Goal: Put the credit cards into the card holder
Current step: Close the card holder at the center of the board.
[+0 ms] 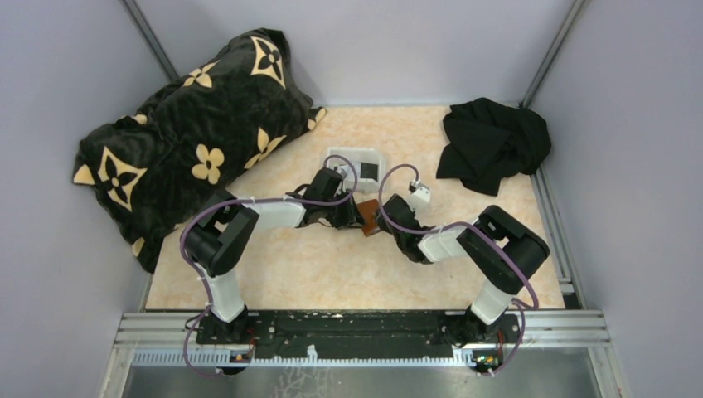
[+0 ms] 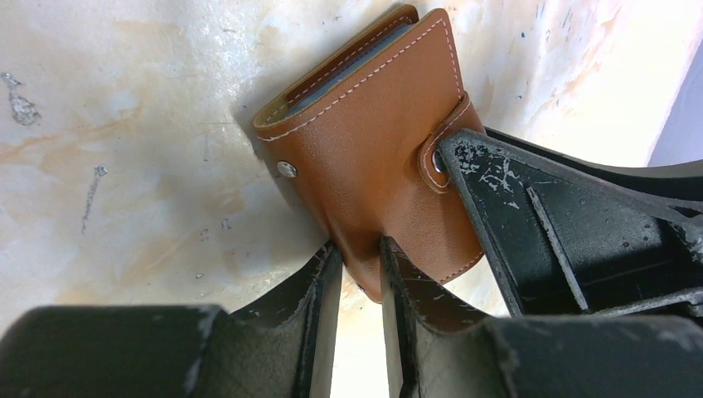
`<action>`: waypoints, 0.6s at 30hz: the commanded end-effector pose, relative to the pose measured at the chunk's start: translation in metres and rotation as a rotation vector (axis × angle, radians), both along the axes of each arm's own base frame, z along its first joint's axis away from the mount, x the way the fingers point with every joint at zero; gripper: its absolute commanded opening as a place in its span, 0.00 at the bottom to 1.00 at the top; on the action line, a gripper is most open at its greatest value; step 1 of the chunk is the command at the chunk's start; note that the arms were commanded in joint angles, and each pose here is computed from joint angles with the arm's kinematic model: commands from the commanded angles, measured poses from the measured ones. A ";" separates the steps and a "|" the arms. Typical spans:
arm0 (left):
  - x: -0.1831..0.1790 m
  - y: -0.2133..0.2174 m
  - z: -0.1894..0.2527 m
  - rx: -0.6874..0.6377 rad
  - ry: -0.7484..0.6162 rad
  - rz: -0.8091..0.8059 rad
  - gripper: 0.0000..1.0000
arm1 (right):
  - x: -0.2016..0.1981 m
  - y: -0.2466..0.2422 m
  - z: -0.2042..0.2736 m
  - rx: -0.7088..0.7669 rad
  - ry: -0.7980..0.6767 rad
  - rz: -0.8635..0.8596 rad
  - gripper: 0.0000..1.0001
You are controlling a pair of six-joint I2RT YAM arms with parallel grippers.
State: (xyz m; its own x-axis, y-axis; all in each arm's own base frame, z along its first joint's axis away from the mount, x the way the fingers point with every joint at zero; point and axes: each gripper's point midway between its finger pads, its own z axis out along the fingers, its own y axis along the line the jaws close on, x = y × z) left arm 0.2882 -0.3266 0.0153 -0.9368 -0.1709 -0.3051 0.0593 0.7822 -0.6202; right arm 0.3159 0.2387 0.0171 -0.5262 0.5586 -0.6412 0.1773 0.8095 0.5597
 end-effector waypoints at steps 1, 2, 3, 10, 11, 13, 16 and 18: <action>-0.044 0.052 -0.083 0.311 0.155 -0.024 0.32 | -0.157 -0.037 -0.119 -0.312 0.603 0.294 0.31; -0.043 0.053 -0.083 0.319 0.153 -0.022 0.32 | -0.158 -0.037 -0.120 -0.324 0.603 0.294 0.31; -0.042 0.052 -0.082 0.319 0.150 -0.022 0.32 | -0.159 -0.037 -0.120 -0.334 0.603 0.296 0.31; -0.035 0.053 -0.073 0.340 0.127 -0.025 0.32 | -0.163 -0.041 -0.121 -0.412 0.601 0.291 0.31; -0.032 0.054 -0.071 0.340 0.121 -0.026 0.32 | -0.163 -0.043 -0.121 -0.423 0.603 0.288 0.31; -0.026 0.054 -0.064 0.342 0.104 -0.021 0.31 | -0.166 -0.048 -0.122 -0.450 0.607 0.278 0.31; -0.016 0.058 -0.056 0.338 0.086 -0.008 0.31 | -0.171 -0.053 -0.128 -0.475 0.621 0.275 0.31; -0.012 0.058 -0.052 0.336 0.081 -0.005 0.31 | -0.175 -0.056 -0.131 -0.505 0.629 0.276 0.31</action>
State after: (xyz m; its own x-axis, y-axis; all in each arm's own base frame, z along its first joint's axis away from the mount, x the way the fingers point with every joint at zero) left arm 0.2939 -0.3200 0.0204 -0.9383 -0.1293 -0.3206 0.0770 0.8260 -0.5584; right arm 0.3111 0.2413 0.0150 -0.4644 0.5194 -0.7173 0.2296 0.8529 0.4689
